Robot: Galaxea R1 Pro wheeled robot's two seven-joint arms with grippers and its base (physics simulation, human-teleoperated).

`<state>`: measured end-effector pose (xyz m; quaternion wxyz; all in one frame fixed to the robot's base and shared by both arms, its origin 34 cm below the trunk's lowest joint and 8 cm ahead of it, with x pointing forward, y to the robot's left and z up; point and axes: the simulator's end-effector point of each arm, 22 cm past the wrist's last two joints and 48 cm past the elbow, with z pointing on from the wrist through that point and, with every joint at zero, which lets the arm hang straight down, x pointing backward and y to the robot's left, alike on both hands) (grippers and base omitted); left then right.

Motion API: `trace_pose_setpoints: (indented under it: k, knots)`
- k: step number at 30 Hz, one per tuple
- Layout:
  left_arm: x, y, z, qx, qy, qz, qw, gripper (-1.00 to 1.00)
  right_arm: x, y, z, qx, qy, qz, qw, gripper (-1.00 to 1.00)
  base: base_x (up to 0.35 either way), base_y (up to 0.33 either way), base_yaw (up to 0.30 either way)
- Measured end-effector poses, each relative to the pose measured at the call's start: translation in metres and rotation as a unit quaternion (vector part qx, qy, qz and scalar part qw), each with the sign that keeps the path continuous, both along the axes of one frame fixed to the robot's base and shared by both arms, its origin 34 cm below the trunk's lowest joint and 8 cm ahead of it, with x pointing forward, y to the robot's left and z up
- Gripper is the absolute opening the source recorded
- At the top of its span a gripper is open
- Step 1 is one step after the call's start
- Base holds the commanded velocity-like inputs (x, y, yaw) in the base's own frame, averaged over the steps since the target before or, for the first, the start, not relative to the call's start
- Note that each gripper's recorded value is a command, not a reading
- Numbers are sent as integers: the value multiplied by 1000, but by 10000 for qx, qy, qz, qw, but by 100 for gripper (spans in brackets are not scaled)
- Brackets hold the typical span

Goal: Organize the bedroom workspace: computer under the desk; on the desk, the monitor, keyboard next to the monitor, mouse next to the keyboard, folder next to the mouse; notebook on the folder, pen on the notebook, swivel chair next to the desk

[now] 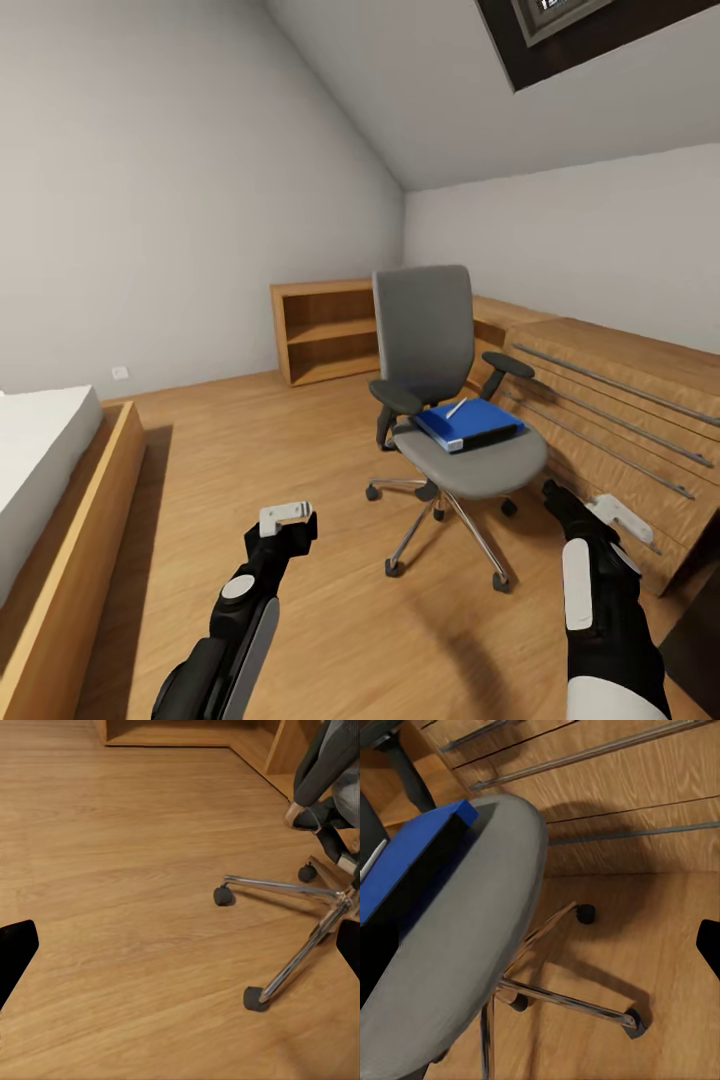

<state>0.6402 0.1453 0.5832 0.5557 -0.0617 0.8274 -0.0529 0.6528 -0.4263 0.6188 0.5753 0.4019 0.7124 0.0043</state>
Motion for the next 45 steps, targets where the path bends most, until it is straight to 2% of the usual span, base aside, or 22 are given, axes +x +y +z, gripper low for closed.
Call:
trace_pose_setpoints:
  k: [8,10,12,13,17,19,20,22,25,28,30,31,32,35,39,45]
  knots:
    - [3,-2,11,43,84,-32,10000,100,12,36,-32,152,485,387,9980,100,0,0,-34]
    - [-1,-2,-7,104,324,-55,9994,100,14,50,-47,155,682,533,9961,100,0,0,-168]
    - [-8,-1,-31,190,626,-70,9978,100,11,56,-62,41,833,567,9949,100,0,0,-191]
    - [-13,0,-48,242,827,-80,9962,100,6,57,-71,-142,926,562,9940,100,0,0,-203]
    - [-24,2,-71,332,1185,-104,9923,100,-5,55,-80,-601,1099,569,9905,100,0,0,-211]
    - [-32,6,-87,414,1393,-106,9893,100,-21,57,-99,-874,1368,666,9845,100,0,0,-218]
    - [-35,14,-95,486,1459,-81,9881,100,-34,62,-116,-1016,1582,778,9791,100,0,0,-219]
    - [-37,24,-98,564,1461,-34,9877,100,-46,70,-130,-1179,1799,946,9720,100,0,0,-220]
    - [-41,46,-111,690,1376,116,9880,100,-65,92,-156,-1626,2105,1387,9540,100,0,0,-221]
    - [-47,56,-118,766,1341,256,9877,100,-72,107,-164,-1874,2111,1622,9455,100,0,0,-221]
    - [-56,67,-129,859,1372,411,9859,100,-84,127,-180,-2053,2070,1896,9376,100,-24,0,-218]
    - [-75,75,-151,974,1566,506,9815,100,-90,137,-183,-2504,1669,2200,9279,100,-95,0,-216]
    - [-79,75,-155,1009,1627,508,9802,100,-117,160,-211,-2367,1851,2529,9197,100,-180,0,-217]
    - [-91,69,-162,1016,1775,493,9776,100,-128,185,-203,-2666,1315,2976,9072,100,-268,50,-239]
    - [-94,65,-157,1002,1823,487,9769,100,-130,193,-191,-2748,1127,3109,9028,100,-311,117,-258]
    - [-92,64,-145,996,1824,489,9769,100,-129,195,-177,-2766,1069,3144,9018,100,-322,155,-266]
